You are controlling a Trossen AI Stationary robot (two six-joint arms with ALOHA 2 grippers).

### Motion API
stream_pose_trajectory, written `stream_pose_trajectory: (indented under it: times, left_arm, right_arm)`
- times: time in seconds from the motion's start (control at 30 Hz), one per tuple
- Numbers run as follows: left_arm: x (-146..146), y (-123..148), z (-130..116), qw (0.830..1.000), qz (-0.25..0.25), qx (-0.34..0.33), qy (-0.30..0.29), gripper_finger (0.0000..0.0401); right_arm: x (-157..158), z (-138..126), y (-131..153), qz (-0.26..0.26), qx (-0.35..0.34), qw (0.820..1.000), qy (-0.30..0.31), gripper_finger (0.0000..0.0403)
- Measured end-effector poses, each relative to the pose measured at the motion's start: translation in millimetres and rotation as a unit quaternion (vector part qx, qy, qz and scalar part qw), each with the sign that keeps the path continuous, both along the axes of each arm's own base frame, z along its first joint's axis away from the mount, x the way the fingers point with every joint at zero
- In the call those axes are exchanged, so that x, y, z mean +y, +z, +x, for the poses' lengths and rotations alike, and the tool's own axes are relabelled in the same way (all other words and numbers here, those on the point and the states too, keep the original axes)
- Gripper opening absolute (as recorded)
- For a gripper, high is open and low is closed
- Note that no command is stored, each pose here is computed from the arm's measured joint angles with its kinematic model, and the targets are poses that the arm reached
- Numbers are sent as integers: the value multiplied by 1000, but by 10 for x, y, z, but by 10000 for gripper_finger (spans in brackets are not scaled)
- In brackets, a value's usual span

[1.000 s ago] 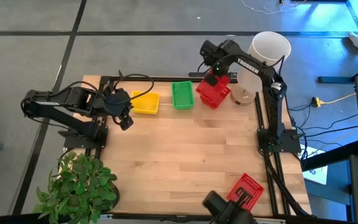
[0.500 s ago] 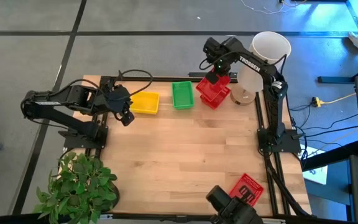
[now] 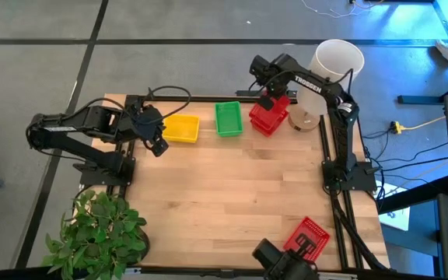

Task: Stack baskets by color
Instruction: Stack the middle red bin on top of the top red bin

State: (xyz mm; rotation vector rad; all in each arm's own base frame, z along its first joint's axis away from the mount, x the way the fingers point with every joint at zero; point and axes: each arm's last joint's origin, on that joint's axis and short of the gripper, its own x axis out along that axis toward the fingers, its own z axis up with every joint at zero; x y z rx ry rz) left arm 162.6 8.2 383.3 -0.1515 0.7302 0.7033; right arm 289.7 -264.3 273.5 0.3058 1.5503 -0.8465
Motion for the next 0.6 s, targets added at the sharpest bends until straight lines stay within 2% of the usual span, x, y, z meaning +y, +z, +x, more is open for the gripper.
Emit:
stream_pose_trajectory:
  times: [0.33, 0.6]
  left_arm:
    - [-1, -1, 0, 1000, -1, 1, -2, 55]
    - [-2, -1, 0, 1000, -3, 0, -3, 55]
  right_arm:
    - [17, -21, -310, 21, 15, 1000, 8, 0]
    - [165, 38, -432, 87, -7, 996, 23, 0]
